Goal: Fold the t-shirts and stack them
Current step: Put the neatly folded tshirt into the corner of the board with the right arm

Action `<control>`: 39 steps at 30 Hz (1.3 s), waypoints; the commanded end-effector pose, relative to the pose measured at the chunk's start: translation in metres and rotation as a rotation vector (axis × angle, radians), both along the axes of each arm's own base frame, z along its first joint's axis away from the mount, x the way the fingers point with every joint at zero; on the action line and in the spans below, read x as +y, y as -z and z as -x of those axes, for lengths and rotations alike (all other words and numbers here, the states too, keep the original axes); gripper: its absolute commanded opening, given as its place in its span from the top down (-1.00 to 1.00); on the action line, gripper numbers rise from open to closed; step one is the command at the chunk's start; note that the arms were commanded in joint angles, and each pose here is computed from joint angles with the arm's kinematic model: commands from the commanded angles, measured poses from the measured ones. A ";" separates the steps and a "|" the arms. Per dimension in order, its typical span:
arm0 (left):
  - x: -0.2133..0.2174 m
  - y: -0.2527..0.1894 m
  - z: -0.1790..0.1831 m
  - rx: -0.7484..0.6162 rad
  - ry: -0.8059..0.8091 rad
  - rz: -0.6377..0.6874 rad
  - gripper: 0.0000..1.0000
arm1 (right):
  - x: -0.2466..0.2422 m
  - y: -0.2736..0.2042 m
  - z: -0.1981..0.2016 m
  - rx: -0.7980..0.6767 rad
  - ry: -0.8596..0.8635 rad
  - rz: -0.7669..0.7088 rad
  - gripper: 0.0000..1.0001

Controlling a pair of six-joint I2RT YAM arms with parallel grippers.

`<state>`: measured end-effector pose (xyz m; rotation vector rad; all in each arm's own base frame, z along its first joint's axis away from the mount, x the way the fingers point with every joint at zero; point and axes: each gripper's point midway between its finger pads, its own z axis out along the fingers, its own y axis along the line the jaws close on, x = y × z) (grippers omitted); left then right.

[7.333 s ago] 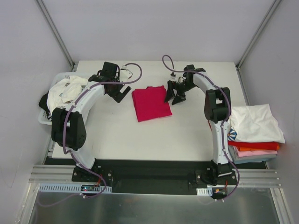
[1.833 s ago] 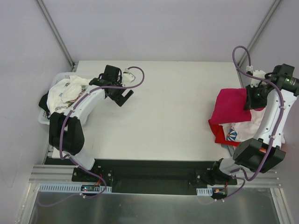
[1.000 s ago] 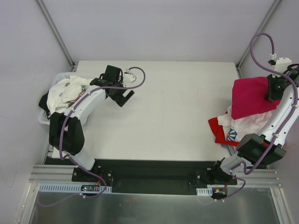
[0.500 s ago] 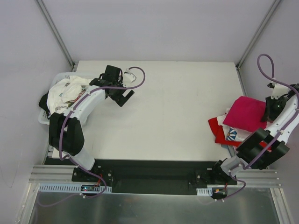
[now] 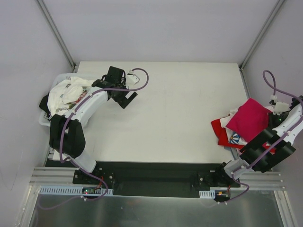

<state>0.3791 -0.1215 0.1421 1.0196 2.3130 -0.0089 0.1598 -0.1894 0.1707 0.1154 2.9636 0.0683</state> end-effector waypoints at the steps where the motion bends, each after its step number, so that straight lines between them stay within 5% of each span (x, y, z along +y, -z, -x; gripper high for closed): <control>1: -0.010 -0.017 0.003 -0.024 0.039 0.028 -0.99 | -0.024 -0.009 0.026 0.077 0.016 0.120 0.99; 12: -0.011 -0.018 0.003 -0.025 0.049 0.030 -0.99 | -0.036 0.021 0.046 0.165 0.027 0.129 0.96; 17: -0.012 -0.018 0.004 -0.024 0.050 0.028 -0.99 | -0.041 0.014 0.037 0.126 0.043 0.139 0.58; 22: -0.012 -0.015 0.005 -0.016 0.049 0.028 -0.99 | -0.035 -0.006 0.028 0.032 0.041 0.159 -0.18; 31: -0.013 -0.008 0.005 0.005 0.045 0.030 -0.98 | -0.014 -0.057 0.012 -0.168 0.023 0.219 -0.27; 39: -0.014 -0.006 0.004 0.011 0.038 0.032 -0.98 | -0.029 -0.061 -0.005 -0.183 0.048 0.234 -0.28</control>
